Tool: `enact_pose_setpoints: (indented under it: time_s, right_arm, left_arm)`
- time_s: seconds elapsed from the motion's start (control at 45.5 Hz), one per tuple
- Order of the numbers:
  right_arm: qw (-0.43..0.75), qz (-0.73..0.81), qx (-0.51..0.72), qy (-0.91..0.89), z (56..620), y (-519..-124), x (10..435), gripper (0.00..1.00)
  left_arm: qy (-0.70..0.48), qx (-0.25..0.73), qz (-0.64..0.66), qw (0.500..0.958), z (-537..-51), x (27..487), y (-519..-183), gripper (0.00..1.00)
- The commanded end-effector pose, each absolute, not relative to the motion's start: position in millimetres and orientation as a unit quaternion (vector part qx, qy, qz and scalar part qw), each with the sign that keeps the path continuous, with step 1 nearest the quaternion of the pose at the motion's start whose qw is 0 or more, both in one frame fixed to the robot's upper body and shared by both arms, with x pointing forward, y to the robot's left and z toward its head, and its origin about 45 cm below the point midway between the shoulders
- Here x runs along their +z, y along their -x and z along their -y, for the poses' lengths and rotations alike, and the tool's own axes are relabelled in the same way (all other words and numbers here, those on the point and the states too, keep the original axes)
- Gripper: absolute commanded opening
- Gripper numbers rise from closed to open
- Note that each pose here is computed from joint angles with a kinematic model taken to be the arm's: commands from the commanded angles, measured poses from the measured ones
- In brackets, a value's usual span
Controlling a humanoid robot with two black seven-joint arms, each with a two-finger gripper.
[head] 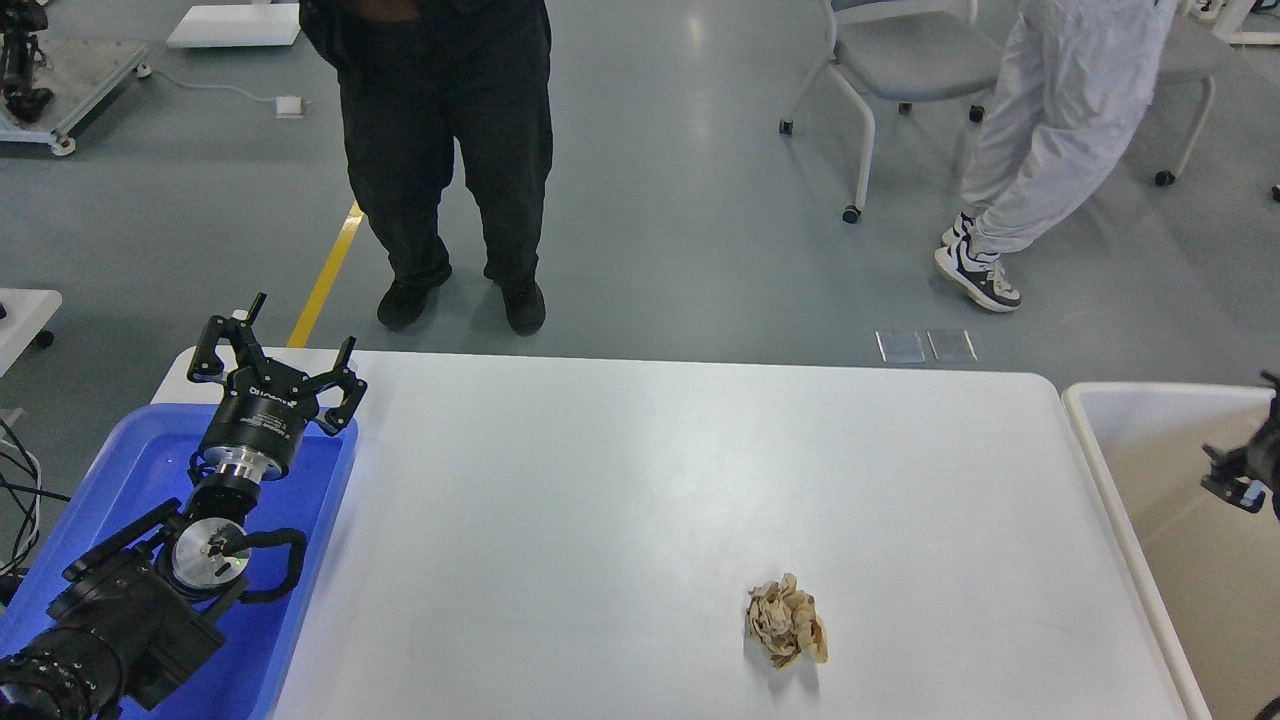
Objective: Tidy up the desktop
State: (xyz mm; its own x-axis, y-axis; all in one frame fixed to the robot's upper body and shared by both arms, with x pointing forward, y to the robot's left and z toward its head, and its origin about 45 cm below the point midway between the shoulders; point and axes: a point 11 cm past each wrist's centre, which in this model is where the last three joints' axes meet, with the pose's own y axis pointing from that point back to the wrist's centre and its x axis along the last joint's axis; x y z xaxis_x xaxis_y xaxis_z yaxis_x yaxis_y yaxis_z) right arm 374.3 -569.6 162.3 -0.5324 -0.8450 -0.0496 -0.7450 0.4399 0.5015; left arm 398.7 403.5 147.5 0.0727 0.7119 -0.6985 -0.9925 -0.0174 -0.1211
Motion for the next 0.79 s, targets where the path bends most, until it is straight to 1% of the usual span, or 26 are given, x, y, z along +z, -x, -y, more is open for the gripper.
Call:
enact_pose_setpoints:
  time_s: [0.0, 0.088, 0.176, 0.352, 0.571, 0.769]
  right_arm:
    - [-0.113, 0.757, -0.271, -0.583, 511.4, -430.6, 215.7, 1.0]
    - [-0.183, 0.708, -0.287, -0.619, 483.4, -444.9, 231.5, 1.0]
    - [-0.227, 0.668, -0.304, -0.64, 448.1, -462.4, 243.9, 1.0]
    - [-0.243, 0.616, -0.339, -0.668, 371.4, -488.3, 239.0, 1.0]
    - [-0.259, 0.547, -0.4, -0.688, 274.0, -495.0, 217.3, 1.0]
    - [-0.259, 0.511, -0.43, -0.698, 222.6, -491.2, 206.6, 1.0]
  left_arm:
    - [0.31, 0.642, -0.226, 0.664, -403.4, 147.3, -398.6, 1.0]
    - [0.31, 0.642, -0.226, 0.664, -403.4, 147.3, -398.6, 1.0]
    - [0.31, 0.642, -0.226, 0.664, -403.4, 147.3, -398.6, 1.0]
    - [0.31, 0.642, -0.226, 0.664, -403.3, 147.3, -398.6, 1.0]
    - [0.31, 0.642, -0.226, 0.664, -403.4, 147.3, -398.6, 1.0]
    - [0.31, 0.642, -0.226, 0.664, -403.4, 147.3, -398.6, 1.0]
